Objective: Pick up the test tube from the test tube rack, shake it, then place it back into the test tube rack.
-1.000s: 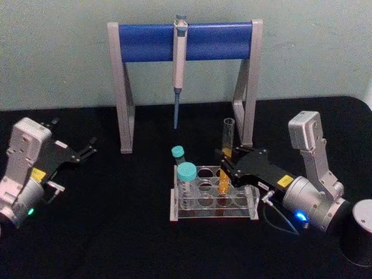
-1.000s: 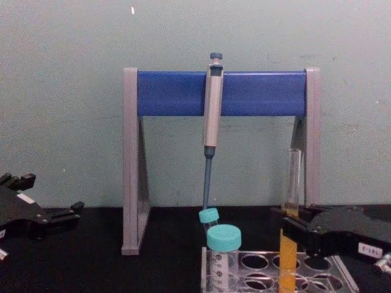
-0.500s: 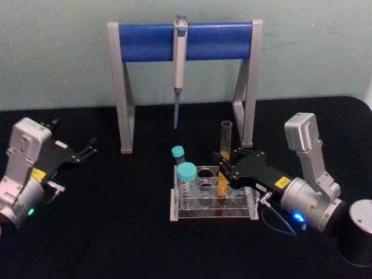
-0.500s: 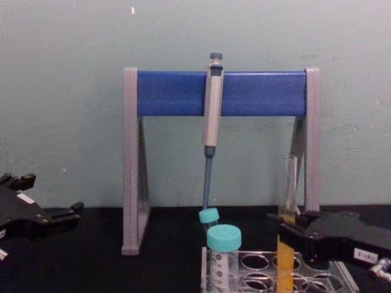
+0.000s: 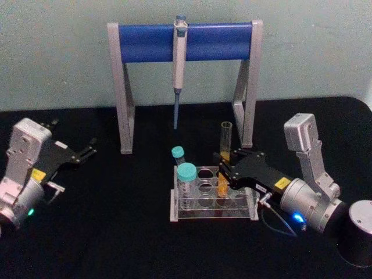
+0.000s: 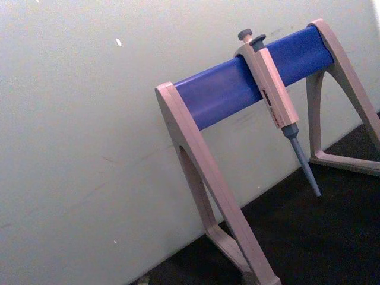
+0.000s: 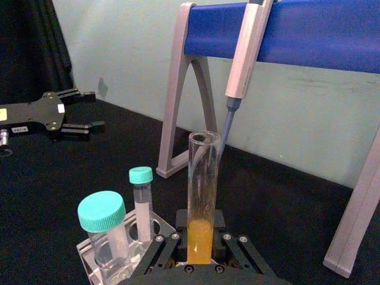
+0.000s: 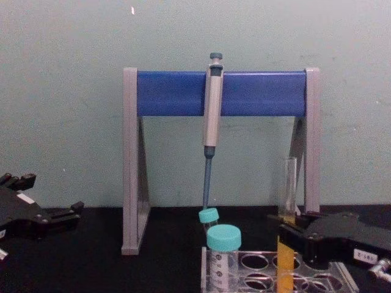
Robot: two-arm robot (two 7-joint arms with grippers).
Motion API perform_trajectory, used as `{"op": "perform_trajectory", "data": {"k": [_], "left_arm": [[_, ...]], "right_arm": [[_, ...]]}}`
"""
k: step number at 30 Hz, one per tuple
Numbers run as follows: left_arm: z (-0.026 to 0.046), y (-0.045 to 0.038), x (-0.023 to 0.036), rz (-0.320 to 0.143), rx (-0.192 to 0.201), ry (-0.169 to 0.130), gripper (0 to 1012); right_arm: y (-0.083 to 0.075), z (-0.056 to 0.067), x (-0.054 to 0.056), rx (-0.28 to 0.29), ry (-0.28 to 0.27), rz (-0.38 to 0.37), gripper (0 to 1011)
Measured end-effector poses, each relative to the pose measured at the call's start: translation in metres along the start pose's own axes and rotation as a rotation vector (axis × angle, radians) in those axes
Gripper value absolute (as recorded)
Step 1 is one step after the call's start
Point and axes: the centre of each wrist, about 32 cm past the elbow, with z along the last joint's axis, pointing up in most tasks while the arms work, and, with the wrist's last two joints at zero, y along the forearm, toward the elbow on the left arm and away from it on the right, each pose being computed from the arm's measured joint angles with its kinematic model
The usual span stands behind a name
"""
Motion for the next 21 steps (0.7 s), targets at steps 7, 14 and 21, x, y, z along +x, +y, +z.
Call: {"op": "perform_trajectory", "data": {"k": [7,14,21], "left_arm": [[0.0000,0.0000,0.0000,0.000,0.000,0.000,1001],[0.0000,0.0000,0.0000,0.000,0.000,0.000,1001],[0.0000,0.0000,0.0000,0.000,0.000,0.000,1001]], "right_arm": [[-0.0002,0.0001,0.0002,0.001,-0.001,0.000,396],[-0.0003,0.0002,0.0002,0.002,-0.001,0.000,619],[-0.0003,0.0004,0.0002,0.002,-0.001,0.001,835]]}}
